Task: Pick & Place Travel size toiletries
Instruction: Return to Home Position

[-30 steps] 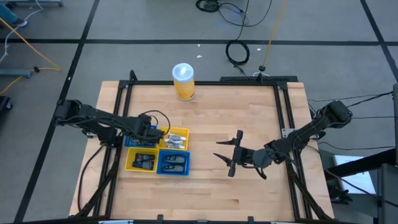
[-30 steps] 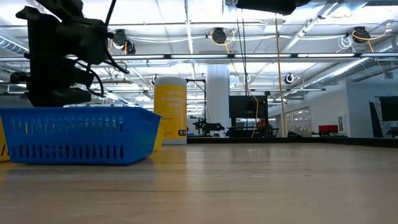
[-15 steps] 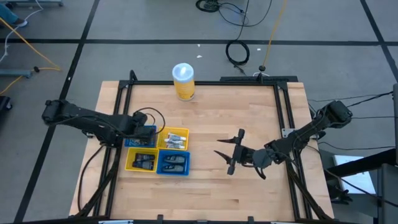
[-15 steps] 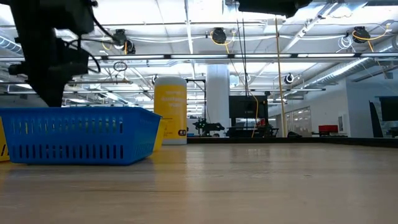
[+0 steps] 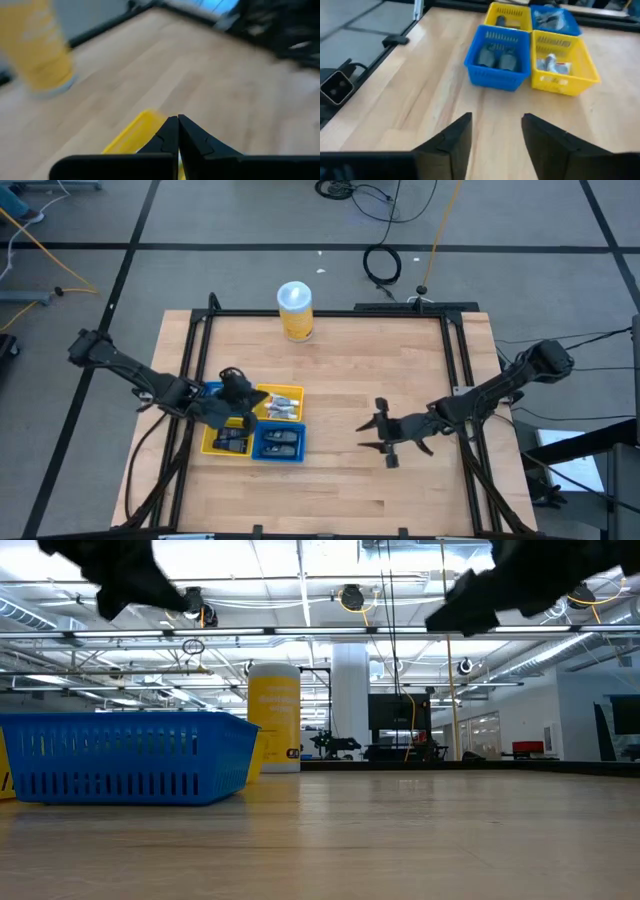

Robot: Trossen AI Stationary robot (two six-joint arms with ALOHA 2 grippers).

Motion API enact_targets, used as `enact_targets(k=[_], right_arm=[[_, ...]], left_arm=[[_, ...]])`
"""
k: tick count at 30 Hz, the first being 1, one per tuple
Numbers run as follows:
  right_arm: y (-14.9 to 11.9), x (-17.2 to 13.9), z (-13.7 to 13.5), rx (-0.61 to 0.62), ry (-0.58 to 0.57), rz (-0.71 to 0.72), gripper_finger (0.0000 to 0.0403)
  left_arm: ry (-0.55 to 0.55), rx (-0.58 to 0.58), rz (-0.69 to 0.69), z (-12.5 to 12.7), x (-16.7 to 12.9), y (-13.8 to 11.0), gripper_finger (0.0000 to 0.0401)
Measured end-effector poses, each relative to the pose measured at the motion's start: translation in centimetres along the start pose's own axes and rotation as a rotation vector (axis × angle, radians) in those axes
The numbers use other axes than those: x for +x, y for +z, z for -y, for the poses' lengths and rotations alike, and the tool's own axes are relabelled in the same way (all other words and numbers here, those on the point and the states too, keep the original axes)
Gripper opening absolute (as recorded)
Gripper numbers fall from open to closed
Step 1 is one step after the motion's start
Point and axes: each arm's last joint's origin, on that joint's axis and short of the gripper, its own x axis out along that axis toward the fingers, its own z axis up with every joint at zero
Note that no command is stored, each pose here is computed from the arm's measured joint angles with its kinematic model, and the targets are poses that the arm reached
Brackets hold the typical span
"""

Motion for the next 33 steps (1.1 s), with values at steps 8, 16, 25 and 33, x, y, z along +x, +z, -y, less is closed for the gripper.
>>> enact_targets(k=[8,16,25,33], right_arm=[[-4.5,-4.2,3.0,0.15,-0.029,0.241,0.0066],[-9.2,-7.1,5.3,0.279,-0.014,0.318,0.0009],[-8.0,-10.0,6.7,0.258,0.022,0.492,0.0003],[-9.2,-11.7,6.7,0.241,0.057,0.454,0.0001]], left_arm=[[-0.131,0.089,0.165,2.5,0.4,1.3,0.0025],[-0.092,0.147,0.145,2.9,1.8,0.8,0.0015],[-0.087,0.124,0.132,2.7,2.3,0.7,0.0016],[-0.142,0.134,0.102,2.9,2.3,0.6,0.0019]])
